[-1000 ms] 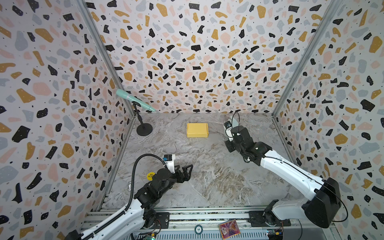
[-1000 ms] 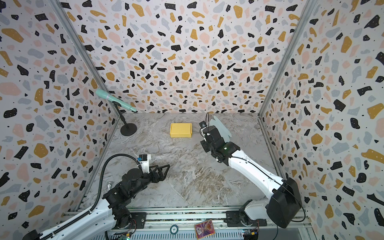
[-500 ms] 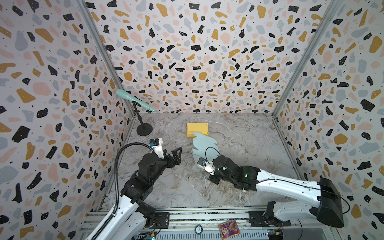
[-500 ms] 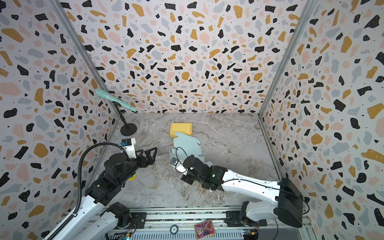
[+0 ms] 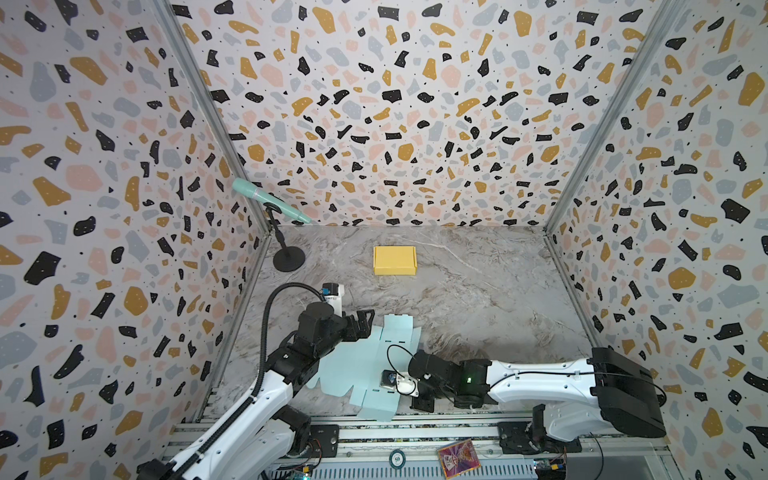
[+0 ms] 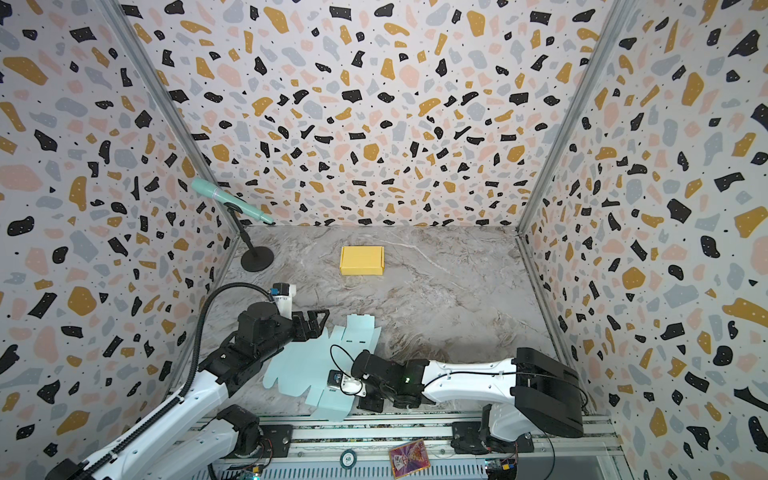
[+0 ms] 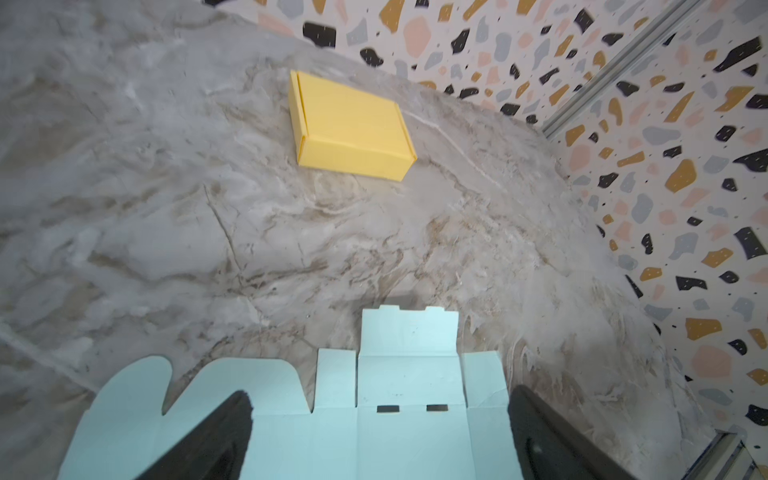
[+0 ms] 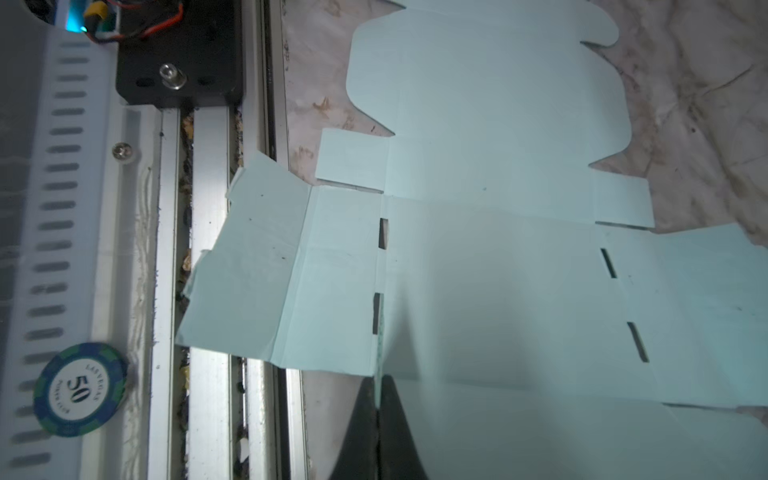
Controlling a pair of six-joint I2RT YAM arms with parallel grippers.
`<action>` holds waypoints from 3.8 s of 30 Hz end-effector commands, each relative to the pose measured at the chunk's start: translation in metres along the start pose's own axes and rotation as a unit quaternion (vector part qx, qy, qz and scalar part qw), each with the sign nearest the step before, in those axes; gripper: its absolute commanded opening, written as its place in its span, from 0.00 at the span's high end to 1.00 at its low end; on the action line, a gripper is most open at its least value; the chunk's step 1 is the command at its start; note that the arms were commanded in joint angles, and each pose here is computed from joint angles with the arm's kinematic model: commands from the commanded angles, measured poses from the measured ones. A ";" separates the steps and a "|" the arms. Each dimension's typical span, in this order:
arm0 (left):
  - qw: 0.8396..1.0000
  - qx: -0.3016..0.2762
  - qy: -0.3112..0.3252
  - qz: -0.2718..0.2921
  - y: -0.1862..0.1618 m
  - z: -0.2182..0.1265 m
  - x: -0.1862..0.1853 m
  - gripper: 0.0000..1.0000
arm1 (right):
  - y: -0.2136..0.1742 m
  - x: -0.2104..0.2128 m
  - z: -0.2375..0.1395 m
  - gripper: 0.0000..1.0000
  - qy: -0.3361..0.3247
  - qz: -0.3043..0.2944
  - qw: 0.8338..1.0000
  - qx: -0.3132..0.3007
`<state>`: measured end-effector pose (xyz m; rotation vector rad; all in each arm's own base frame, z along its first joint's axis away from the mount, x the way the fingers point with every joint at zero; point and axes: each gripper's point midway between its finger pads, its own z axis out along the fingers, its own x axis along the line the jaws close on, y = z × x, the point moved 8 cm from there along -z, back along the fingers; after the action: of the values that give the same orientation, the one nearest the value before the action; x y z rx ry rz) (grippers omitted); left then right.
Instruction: Fold the paper box
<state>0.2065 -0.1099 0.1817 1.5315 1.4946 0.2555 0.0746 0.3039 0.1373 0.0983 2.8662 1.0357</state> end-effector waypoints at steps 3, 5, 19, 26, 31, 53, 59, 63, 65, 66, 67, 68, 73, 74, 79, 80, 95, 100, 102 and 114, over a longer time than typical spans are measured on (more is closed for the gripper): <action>0.999 0.047 -0.016 -0.014 -0.037 0.018 0.011 0.03 | -0.011 -0.005 -0.004 0.96 -0.010 0.068 0.998 -0.015; 0.998 0.064 -0.011 -0.016 -0.048 0.023 0.016 0.04 | -0.014 -0.007 -0.005 0.90 -0.015 0.078 0.997 -0.013; 0.997 0.071 -0.003 -0.015 -0.075 0.026 0.021 0.05 | -0.039 -0.046 -0.062 0.30 -0.039 0.398 0.908 -0.127; 0.997 0.070 -0.007 -0.019 -0.082 0.023 0.023 0.05 | -0.067 -0.061 -0.058 0.32 -0.011 0.495 0.858 -0.135; 0.998 0.066 -0.011 -0.021 -0.086 0.021 0.023 0.07 | -0.062 -0.063 -0.044 0.36 0.018 0.500 0.855 -0.136; 0.996 0.071 -0.036 -0.027 -0.106 0.021 0.012 0.23 | -0.052 -0.074 -0.008 0.69 0.047 0.505 0.848 -0.156; 0.996 0.070 -0.038 -0.032 -0.110 0.020 0.012 0.23 | -0.049 -0.076 -0.005 0.73 0.054 0.506 0.846 -0.159; 0.996 0.067 -0.042 -0.032 -0.110 0.018 0.011 0.23 | -0.049 -0.077 -0.001 0.75 0.053 0.511 0.844 -0.156; 0.996 0.065 -0.044 -0.031 -0.110 0.018 0.010 0.24 | -0.050 -0.077 0.000 0.76 0.049 0.515 0.841 -0.155; 0.996 0.064 -0.043 -0.032 -0.111 0.018 0.011 0.24 | -0.052 -0.077 0.000 0.78 0.047 0.518 0.840 -0.155; 0.996 0.064 -0.044 -0.032 -0.111 0.017 0.011 0.24 | -0.052 -0.078 0.000 0.79 0.044 0.519 0.840 -0.154; 0.996 0.063 -0.044 -0.032 -0.111 0.017 0.011 0.24 | -0.053 -0.078 0.000 0.80 0.040 0.520 0.839 -0.153; 0.997 0.055 -0.049 -0.026 -0.108 0.014 0.009 0.24 | -0.060 -0.082 -0.005 0.91 0.018 0.530 0.834 -0.151; 0.997 0.051 -0.054 -0.025 -0.105 0.013 0.007 0.24 | -0.062 -0.084 -0.007 0.93 0.013 0.531 0.834 -0.150; 0.997 0.034 -0.063 -0.014 -0.096 0.008 0.002 0.25 | -0.071 -0.095 -0.021 0.95 -0.019 0.531 0.835 -0.141; 0.997 0.034 -0.061 -0.012 -0.096 0.008 0.002 0.25 | -0.072 -0.097 -0.025 0.95 -0.027 0.528 0.838 -0.136; 0.997 0.056 -0.050 -0.009 -0.108 0.023 0.008 0.27 | -0.147 -0.134 -0.067 0.91 -0.079 0.556 0.823 -0.081; 0.997 0.059 -0.052 -0.015 -0.112 0.022 0.009 0.27 | -0.152 -0.147 -0.063 0.86 -0.075 0.557 0.824 -0.072; 0.997 0.057 -0.056 -0.016 -0.111 0.020 0.008 0.27 | -0.153 -0.150 -0.064 0.79 -0.073 0.560 0.822 -0.079; 0.997 0.018 -0.079 0.013 -0.068 0.016 -0.022 0.28 | -0.157 -0.152 -0.065 0.57 -0.072 0.580 0.804 -0.111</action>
<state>0.1565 -0.1421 0.1156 1.5512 1.4139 0.0578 0.2137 0.1280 0.0966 1.9598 2.3246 1.2875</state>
